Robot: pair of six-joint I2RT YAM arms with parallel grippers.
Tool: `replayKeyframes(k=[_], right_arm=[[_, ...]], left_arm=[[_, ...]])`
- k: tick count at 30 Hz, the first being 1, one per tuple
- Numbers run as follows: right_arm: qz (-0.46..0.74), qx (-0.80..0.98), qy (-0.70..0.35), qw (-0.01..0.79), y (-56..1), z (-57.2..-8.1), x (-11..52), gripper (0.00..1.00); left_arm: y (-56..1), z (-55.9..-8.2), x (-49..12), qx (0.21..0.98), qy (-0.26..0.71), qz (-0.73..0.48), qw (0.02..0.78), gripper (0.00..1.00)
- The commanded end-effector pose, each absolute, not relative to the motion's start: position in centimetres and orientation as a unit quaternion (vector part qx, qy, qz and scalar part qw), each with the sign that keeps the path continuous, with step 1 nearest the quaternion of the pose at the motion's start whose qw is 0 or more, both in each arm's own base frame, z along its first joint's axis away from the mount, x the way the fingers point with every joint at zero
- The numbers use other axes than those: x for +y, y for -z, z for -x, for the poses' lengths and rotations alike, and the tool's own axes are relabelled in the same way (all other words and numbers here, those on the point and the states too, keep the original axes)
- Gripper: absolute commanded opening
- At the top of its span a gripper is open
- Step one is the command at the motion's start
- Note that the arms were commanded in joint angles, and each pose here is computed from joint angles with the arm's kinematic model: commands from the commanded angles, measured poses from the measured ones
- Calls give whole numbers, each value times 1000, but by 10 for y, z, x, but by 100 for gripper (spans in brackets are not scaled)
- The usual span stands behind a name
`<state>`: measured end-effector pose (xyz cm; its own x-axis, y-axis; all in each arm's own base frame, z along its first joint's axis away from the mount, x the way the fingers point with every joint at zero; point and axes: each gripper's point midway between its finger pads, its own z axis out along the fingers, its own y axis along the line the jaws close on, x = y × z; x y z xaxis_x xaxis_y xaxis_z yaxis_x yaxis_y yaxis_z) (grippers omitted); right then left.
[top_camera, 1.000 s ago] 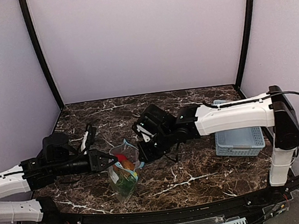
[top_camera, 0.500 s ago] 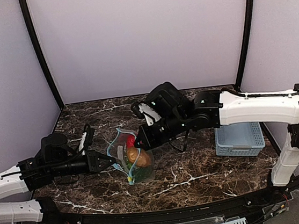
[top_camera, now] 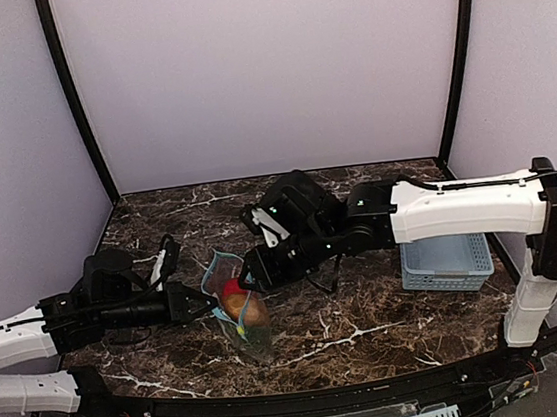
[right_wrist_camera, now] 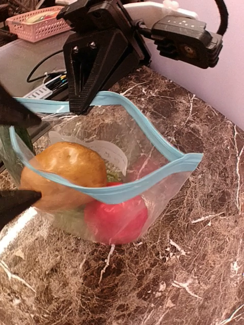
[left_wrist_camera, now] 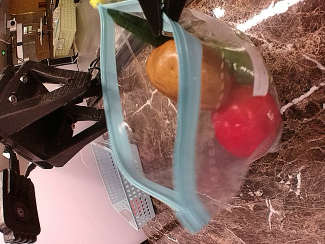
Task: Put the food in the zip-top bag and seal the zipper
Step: Adjust the zipper food storage bag at the center of the board, then pick up the fake fruit from the bin.
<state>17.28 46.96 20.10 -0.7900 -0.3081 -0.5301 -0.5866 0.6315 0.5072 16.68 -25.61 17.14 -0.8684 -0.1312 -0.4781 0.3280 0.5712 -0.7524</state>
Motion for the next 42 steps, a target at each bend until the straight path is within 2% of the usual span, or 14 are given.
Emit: replayKeyframes(k=[1, 5, 10, 16, 26, 34, 42], right_arm=[[246, 875, -340, 242, -221, -178, 460, 56], [231, 879, -292, 299, -235, -193, 423, 83], [205, 891, -237, 329, -241, -218, 367, 95], [135, 915, -177, 337, -234, -259, 292, 99], [21, 928, -119, 353, -230, -302, 196, 99], [-51, 937, -107, 327, -212, -314, 136, 99], [-51, 940, -100, 323, -210, -307, 111, 99]], left_arm=[[-163, -166, -248, 855, 450, -47, 253, 1], [-157, -163, -247, 860, 444, -53, 245, 1], [-162, -165, -244, 855, 444, -58, 262, 1], [-177, -165, -239, 844, 446, -68, 290, 1], [-170, -153, -233, 847, 441, -92, 281, 1], [-169, -149, -237, 848, 446, -104, 268, 1], [-171, -155, -239, 853, 438, -92, 268, 1]])
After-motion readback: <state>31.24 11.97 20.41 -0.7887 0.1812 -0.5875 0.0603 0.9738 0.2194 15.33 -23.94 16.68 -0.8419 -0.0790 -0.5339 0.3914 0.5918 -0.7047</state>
